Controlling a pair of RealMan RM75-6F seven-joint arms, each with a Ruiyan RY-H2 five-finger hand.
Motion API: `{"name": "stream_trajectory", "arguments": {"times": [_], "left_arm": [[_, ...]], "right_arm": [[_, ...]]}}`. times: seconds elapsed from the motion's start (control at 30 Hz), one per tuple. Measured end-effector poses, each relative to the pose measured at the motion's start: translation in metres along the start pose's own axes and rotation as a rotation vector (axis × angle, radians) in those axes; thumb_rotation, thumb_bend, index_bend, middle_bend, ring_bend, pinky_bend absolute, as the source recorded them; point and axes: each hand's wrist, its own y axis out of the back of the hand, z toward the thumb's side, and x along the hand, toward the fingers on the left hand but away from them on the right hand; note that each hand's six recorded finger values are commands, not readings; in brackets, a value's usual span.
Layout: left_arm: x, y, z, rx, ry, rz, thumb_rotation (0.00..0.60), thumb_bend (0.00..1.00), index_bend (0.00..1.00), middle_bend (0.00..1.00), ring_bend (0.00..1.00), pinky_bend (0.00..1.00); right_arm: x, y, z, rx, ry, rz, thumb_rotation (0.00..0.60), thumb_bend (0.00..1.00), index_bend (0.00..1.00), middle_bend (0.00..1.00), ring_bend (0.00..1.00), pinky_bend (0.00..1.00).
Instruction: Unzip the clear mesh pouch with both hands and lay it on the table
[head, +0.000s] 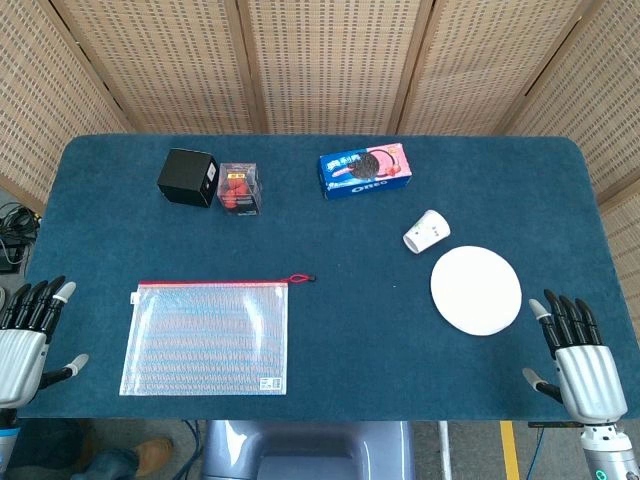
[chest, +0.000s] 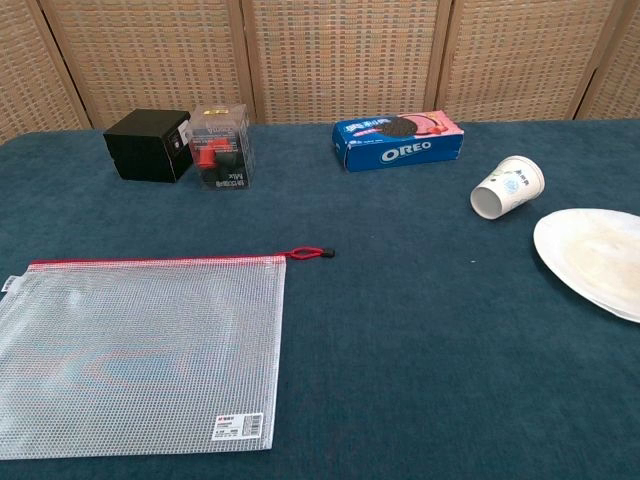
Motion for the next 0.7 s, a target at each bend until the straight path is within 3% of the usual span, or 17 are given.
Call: {"name": "stream_trajectory", "arguments": {"times": [0.17, 0.23, 0.27, 0.3, 0.33, 0.37, 0.4, 0.5, 0.7], "left_arm": [[0.003, -0.003, 0.0, 0.002, -0.003, -0.001, 0.6, 0.0, 0.0, 0.0, 0.0, 0.0], [0.005, -0.006, 0.001, 0.004, -0.006, -0.001, 0.6, 0.0, 0.0, 0.06, 0.07, 0.02], [0.008, -0.007, 0.003, 0.008, -0.009, 0.003, 0.6, 0.0, 0.0, 0.24, 0.23, 0.12], [0.011, -0.008, 0.005, 0.009, -0.014, 0.009, 0.6, 0.0, 0.0, 0.48, 0.46, 0.3], [0.015, -0.009, 0.007, 0.006, -0.02, 0.016, 0.6, 0.0, 0.03, 0.64, 0.61, 0.45], [0.021, -0.012, 0.012, -0.005, -0.032, 0.02, 0.6, 0.0, 0.08, 0.82, 0.77, 0.66], [0.026, -0.014, 0.016, -0.016, -0.044, 0.022, 0.6, 0.0, 0.15, 0.9, 0.85, 0.82], [0.046, -0.022, 0.03, -0.052, -0.084, 0.022, 0.6, 0.0, 0.27, 0.99, 0.95, 0.99], [0.087, -0.045, 0.062, -0.057, -0.138, -0.061, 0.6, 0.0, 0.31, 1.0, 0.97, 1.0]], "right_arm": [[0.0, 0.002, -0.002, -0.01, -0.007, -0.001, 0.6, 0.0, 0.0, 0.0, 0.0, 0.0], [0.0, 0.003, -0.003, -0.017, -0.008, -0.002, 0.6, 0.0, 0.0, 0.0, 0.0, 0.0], [0.0, 0.004, -0.003, -0.019, -0.009, -0.002, 0.6, 0.0, 0.0, 0.0, 0.0, 0.0], [0.0, 0.004, -0.004, -0.021, -0.009, -0.001, 0.6, 0.0, 0.0, 0.0, 0.0, 0.0], [-0.001, 0.004, -0.005, -0.022, -0.011, -0.001, 0.6, 0.0, 0.0, 0.0, 0.0, 0.0], [-0.002, 0.004, -0.005, -0.022, -0.013, 0.002, 0.6, 0.0, 0.0, 0.0, 0.0, 0.0], [-0.003, 0.003, -0.006, -0.021, -0.015, 0.004, 0.6, 0.0, 0.0, 0.0, 0.0, 0.0], [-0.006, 0.001, -0.009, -0.021, -0.024, 0.011, 0.6, 0.0, 0.0, 0.0, 0.0, 0.0], [-0.011, -0.002, -0.014, -0.013, -0.046, 0.021, 0.6, 0.0, 0.0, 0.0, 0.0, 0.0]]}}
